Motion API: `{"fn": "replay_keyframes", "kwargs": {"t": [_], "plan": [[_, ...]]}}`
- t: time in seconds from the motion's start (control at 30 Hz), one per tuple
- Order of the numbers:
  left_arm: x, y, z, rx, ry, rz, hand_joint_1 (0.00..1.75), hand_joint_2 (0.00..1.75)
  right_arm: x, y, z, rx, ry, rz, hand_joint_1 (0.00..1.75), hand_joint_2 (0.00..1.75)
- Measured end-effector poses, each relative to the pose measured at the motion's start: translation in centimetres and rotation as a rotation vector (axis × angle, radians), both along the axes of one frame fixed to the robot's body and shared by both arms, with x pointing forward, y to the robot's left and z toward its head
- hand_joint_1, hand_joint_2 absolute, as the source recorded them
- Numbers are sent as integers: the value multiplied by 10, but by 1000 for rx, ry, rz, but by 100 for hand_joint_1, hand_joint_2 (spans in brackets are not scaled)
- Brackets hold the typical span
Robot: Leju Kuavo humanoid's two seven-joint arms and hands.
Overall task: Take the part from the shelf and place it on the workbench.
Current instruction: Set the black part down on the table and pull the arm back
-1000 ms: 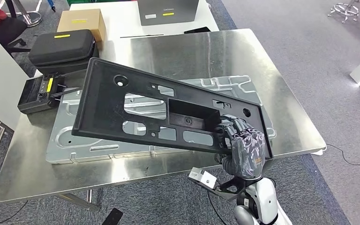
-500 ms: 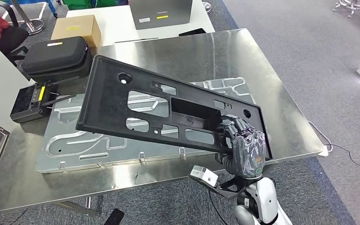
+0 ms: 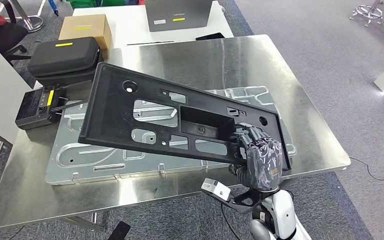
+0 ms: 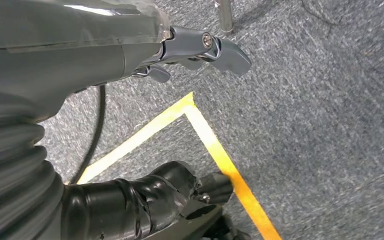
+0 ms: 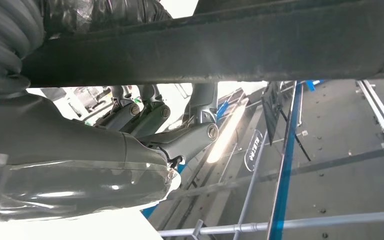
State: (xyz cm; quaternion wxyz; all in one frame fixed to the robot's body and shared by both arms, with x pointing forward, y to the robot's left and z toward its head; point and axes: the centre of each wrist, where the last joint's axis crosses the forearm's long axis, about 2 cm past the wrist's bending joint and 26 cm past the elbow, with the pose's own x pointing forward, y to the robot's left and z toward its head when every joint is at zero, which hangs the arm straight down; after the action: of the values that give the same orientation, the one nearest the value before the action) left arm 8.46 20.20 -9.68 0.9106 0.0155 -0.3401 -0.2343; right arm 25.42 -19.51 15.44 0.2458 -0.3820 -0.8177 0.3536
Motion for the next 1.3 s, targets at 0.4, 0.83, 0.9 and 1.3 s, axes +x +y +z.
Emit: {"fn": "replay_keyframes", "kwargs": {"t": [0.4,0.83,0.9,1.3], "plan": [[1,0,0,-31,5,-16,0,0,13,2,11,-79,-42,-33,172,175],[15,-5,4,26,17,-90,0,0,87,21,46,-403,-108,-207,175,175],[17,-6,5,28,15,-102,0,0,96,24,47,-427,-97,-220,175,175],[24,-13,8,36,9,-137,0,0,123,34,19,-539,61,-252,175,175]]}}
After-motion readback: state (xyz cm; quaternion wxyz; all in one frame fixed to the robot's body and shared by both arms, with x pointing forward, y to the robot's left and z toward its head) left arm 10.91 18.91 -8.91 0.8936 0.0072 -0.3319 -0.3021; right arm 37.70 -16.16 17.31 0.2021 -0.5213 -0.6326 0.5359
